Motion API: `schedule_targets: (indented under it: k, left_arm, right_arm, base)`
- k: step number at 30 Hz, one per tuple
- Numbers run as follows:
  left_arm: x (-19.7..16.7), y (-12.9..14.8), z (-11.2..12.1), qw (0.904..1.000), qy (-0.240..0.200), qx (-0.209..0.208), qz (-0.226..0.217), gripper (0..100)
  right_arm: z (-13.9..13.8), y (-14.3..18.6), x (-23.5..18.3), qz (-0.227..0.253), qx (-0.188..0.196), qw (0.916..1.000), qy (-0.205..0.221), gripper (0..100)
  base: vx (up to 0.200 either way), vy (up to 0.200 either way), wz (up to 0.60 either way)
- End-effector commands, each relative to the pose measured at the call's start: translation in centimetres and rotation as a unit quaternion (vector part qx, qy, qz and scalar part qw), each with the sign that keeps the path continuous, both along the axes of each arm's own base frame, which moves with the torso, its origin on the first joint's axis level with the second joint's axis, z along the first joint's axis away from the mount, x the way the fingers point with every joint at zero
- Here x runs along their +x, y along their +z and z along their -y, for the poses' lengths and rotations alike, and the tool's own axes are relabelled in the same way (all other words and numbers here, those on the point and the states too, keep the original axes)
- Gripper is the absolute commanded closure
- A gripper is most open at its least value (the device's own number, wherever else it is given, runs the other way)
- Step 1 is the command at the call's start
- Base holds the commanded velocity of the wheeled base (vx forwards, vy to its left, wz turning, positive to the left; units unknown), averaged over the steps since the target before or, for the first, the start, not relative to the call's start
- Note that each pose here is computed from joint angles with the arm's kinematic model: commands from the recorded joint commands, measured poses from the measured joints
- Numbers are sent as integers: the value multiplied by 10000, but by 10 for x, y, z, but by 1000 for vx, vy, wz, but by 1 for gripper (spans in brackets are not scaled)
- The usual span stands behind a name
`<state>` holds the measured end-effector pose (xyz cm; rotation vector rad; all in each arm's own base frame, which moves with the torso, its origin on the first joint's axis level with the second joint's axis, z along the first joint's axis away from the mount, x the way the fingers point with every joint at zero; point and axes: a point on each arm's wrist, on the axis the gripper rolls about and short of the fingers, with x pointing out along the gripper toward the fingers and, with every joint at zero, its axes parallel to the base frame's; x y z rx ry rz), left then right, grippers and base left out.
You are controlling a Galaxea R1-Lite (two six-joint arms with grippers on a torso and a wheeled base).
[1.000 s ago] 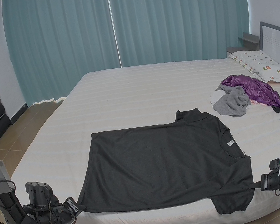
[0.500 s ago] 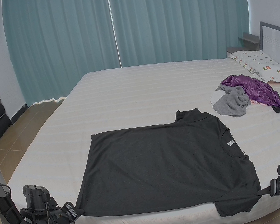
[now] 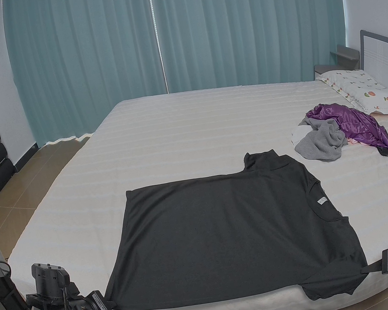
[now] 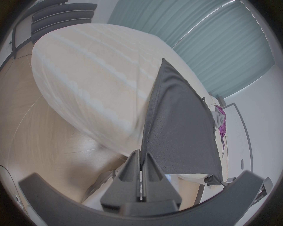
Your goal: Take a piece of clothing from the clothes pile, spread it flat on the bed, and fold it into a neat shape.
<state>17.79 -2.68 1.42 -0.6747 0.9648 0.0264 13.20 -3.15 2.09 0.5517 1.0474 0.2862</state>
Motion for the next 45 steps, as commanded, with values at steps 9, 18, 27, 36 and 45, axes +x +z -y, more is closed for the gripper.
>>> schedule_targets:
  k: [9, 18, 27, 36, 45]
  left_arm:
    - [-17, 9, 3, 9996, -201, 174, -125, 100]
    - [-25, 6, 7, 9977, -268, 467, -406, 100]
    - [-33, 11, 8, 9969, -376, 497, -474, 100]
    - [-46, 21, 6, 9968, -385, 536, -442, 100]
    - [-12, 40, 11, 9981, -238, 536, 194, 100]
  right_arm:
    - [-3, 4, -13, -115, -26, 9999, 14, 100]
    - [-5, 14, -28, -80, -52, 9999, -90, 100]
    - [-11, 26, -45, 96, -117, 9998, -143, 100]
    - [-16, 32, -56, 257, -176, 9994, -150, 100]
    - [-7, 45, -33, 501, -258, 9983, -178, 100]
  base:
    - [0, 0, 0]
    - [0, 0, 0]
    - [0, 0, 0]
    - [0, 0, 0]
    - [0, 0, 0]
